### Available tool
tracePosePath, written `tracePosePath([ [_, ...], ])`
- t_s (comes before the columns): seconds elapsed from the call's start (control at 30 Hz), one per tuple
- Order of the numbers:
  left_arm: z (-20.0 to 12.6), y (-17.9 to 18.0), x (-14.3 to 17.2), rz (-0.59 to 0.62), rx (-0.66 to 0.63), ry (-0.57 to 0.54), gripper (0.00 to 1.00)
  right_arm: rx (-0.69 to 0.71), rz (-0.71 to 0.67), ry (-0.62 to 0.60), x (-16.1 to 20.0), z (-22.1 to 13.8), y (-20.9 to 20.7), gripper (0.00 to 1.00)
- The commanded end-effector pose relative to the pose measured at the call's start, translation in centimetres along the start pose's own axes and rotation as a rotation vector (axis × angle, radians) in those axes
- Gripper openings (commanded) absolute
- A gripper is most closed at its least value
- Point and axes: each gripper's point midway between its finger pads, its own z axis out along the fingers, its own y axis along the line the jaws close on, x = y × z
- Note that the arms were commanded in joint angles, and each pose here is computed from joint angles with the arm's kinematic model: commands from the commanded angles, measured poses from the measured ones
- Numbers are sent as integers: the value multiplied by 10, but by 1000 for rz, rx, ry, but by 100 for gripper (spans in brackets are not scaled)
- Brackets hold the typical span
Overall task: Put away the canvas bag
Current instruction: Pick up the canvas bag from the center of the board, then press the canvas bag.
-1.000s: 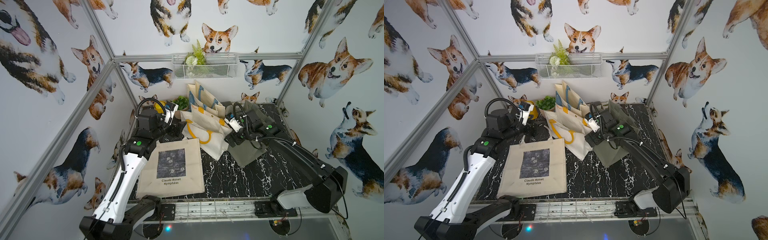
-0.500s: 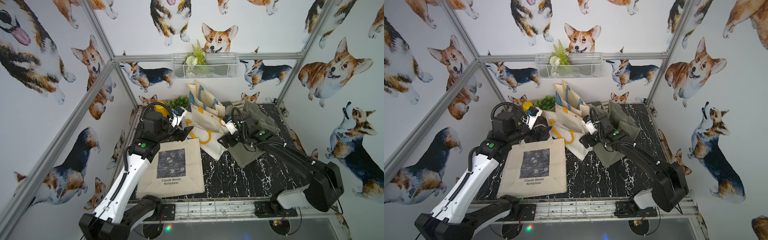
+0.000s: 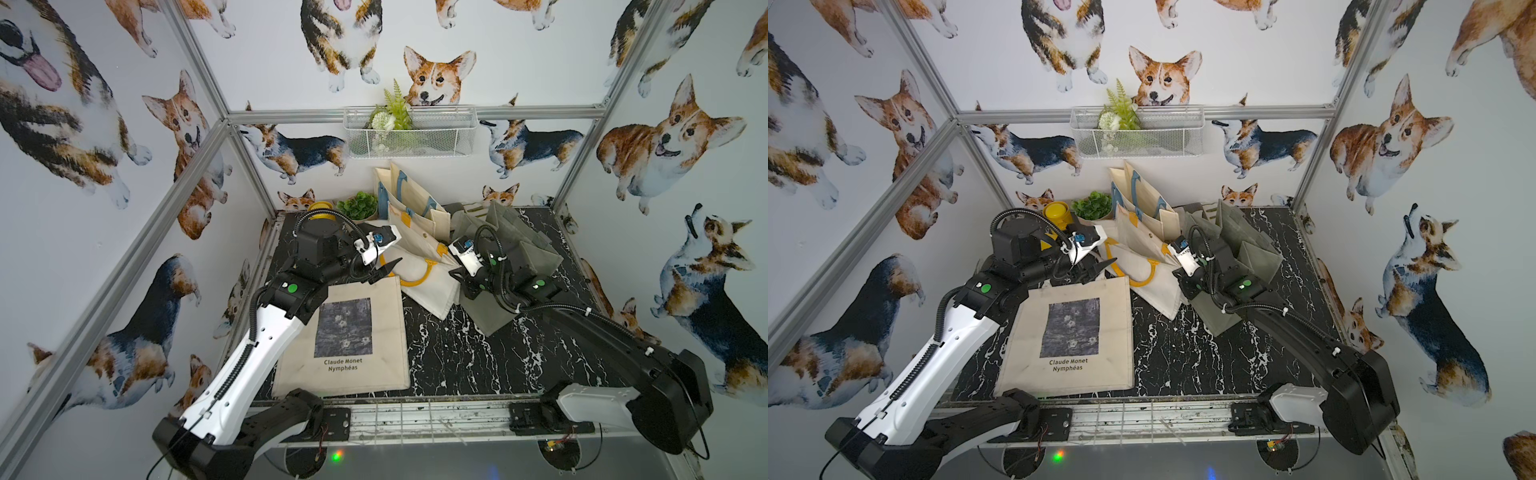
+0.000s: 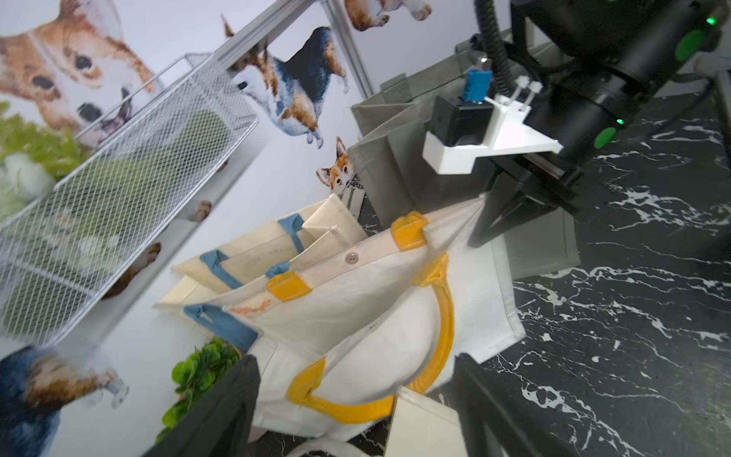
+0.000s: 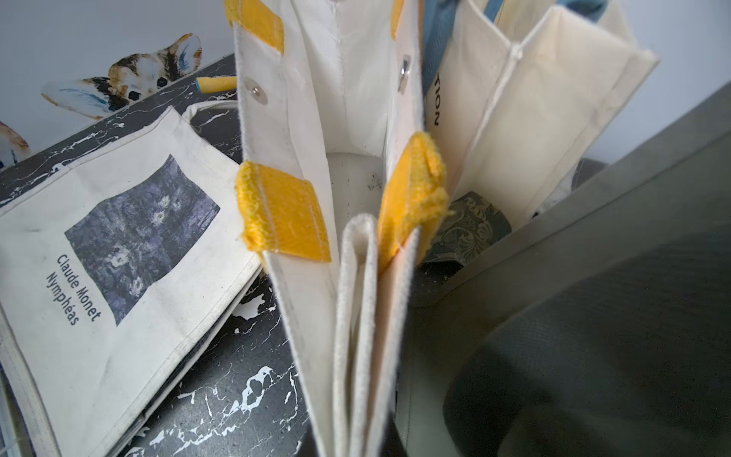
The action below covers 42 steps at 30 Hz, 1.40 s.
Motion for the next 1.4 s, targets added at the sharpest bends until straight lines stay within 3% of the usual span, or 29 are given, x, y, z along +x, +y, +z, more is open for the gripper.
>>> tracePosePath([
  [0.0, 7, -21, -8, 202, 72, 29, 82, -43, -194, -164, -45, -29, 12, 0],
  [0.23, 19, -36, -32, 366, 137, 30, 87, -150, -346, -137, -58, -76, 38, 0],
  [0.5, 44, -29, -36, 442, 99, 12, 91, 22, -305, -72, -73, -91, 7, 0],
  [0.67, 55, -13, -40, 466, 18, 8, 91, 100, -240, -32, -73, -78, -12, 0],
  [0.8, 54, -11, -42, 464, 6, 2, 92, 144, -218, -6, -73, -67, -23, 0],
  [0.97, 49, -15, -44, 451, 23, -2, 92, 68, -285, -78, -78, -70, -7, 0],
  [1.37, 31, -54, -52, 249, 252, -39, 93, -26, -283, -44, -68, -83, 11, 0],
])
